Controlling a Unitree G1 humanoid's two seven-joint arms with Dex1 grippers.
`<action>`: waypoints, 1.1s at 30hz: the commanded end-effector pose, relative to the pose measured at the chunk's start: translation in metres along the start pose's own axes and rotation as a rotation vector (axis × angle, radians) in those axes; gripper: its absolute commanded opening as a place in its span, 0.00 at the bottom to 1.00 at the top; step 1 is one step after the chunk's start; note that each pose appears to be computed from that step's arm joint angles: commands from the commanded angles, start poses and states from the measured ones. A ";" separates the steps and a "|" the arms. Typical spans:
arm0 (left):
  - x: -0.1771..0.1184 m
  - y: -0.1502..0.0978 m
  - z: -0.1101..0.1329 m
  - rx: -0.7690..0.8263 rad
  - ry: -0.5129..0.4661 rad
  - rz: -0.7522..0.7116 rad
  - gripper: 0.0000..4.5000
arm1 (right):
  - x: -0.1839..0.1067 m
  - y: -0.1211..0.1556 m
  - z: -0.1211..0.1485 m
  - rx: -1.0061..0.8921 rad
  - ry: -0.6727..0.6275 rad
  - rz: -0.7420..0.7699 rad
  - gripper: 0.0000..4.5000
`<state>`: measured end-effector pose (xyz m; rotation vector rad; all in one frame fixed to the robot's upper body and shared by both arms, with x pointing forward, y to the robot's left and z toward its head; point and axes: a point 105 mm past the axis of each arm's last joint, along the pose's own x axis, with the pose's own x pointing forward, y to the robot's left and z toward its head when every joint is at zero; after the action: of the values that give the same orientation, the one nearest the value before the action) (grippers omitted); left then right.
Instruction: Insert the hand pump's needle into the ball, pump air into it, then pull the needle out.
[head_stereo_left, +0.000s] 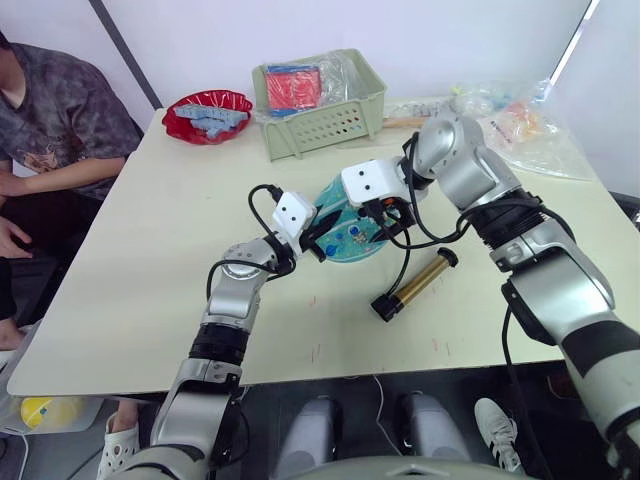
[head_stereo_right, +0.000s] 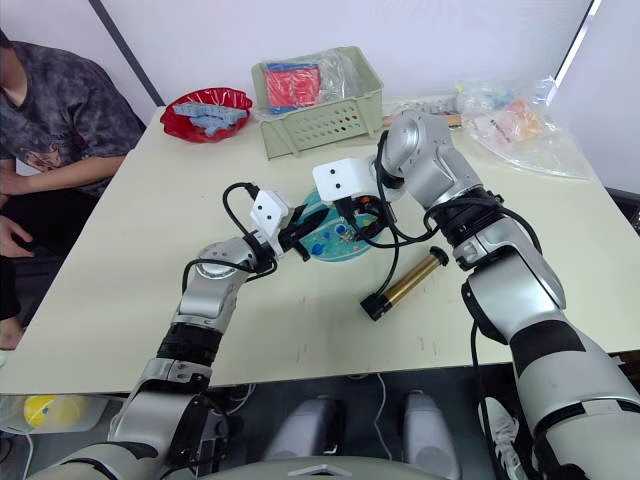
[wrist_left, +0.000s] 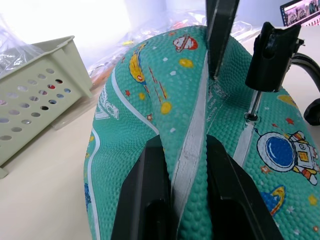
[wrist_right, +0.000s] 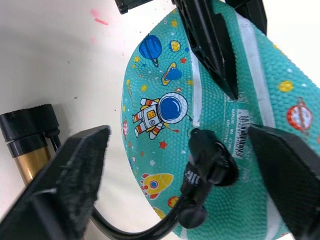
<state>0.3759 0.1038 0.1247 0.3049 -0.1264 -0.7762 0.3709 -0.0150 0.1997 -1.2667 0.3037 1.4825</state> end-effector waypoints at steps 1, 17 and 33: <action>0.007 -0.034 -0.021 -0.011 0.075 -0.143 0.07 | -0.027 -0.009 0.019 -0.033 -0.065 -0.067 0.99; 0.007 -0.033 -0.018 -0.005 0.069 -0.139 0.07 | -0.053 0.002 0.000 0.391 -0.149 -0.093 0.99; 0.007 -0.029 -0.018 -0.002 0.072 -0.130 0.07 | -0.038 0.008 -0.014 0.418 -0.103 -0.130 0.46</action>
<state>0.3734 0.0938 0.1276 0.3225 -0.1455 -0.8174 0.3651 -0.0510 0.2142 -0.8400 0.4677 1.2898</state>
